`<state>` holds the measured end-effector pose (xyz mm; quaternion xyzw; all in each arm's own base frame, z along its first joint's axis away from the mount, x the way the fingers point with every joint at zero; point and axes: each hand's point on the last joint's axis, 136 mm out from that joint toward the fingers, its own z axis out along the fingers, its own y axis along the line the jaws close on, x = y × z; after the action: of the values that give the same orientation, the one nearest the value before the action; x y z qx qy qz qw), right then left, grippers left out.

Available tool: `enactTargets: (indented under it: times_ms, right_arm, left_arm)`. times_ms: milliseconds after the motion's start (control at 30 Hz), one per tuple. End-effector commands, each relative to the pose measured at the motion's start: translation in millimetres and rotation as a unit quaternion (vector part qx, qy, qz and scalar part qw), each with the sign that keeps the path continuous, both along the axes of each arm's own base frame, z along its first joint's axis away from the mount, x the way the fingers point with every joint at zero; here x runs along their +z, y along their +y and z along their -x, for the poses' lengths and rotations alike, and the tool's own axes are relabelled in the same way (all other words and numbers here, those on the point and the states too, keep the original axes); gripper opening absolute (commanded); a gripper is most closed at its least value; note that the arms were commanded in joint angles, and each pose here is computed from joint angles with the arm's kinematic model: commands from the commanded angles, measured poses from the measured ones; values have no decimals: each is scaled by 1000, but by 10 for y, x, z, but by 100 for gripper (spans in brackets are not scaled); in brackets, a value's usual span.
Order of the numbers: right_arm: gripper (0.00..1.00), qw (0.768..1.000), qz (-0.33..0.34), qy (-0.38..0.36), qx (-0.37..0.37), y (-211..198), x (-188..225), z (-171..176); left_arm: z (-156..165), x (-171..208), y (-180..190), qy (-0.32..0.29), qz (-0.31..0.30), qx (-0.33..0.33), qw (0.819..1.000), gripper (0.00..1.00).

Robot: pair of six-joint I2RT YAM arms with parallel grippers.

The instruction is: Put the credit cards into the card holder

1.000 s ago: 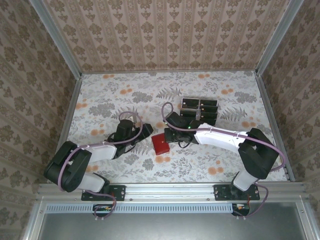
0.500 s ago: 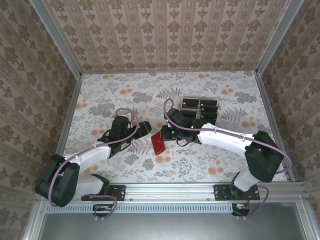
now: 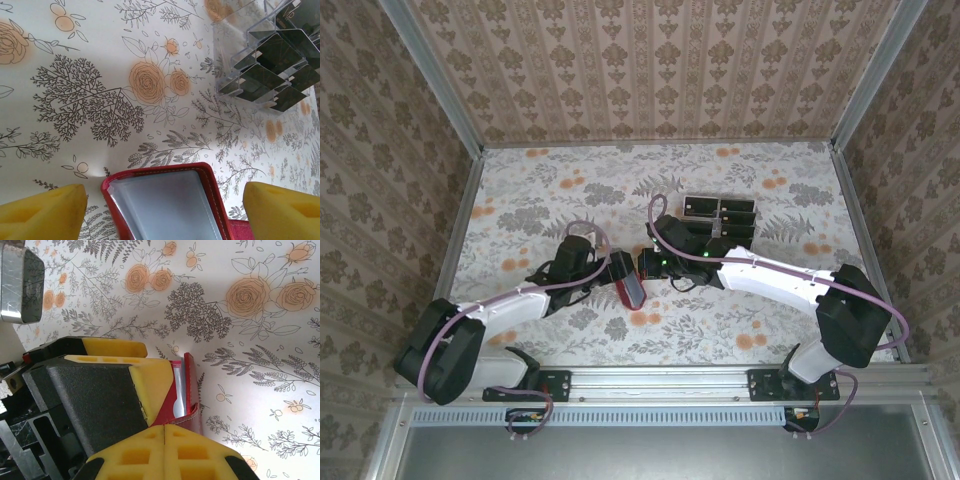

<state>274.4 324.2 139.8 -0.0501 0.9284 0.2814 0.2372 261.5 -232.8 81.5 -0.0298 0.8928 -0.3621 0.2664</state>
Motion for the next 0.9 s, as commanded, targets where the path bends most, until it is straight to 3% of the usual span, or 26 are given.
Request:
enactTargets:
  times_ms: [0,100,333,567,700,867]
  right_arm:
    - [0,1000,10,-9,-21,-139,21,-15]
    - [0,999,21,1,-36,-270,-150,6]
    - [0,997,40,20,-67,-548,-496,78]
    - [0,991,45,29,-121,-876,-771,119]
    - [0,987,53,32,-151,-1050,-896,130]
    - [0,982,65,33,-171,-1189,-980,135]
  left_arm:
    - [31,-113,114,6,-6,32,999,83]
    - [103,-220,232,14,-16,52,998,82]
    - [196,-370,399,25,-40,73,996,55]
    - [53,-416,420,15,-67,81,994,44]
    - [-49,-454,425,21,-95,77,992,45]
    - [-33,-470,481,38,-178,49,982,54]
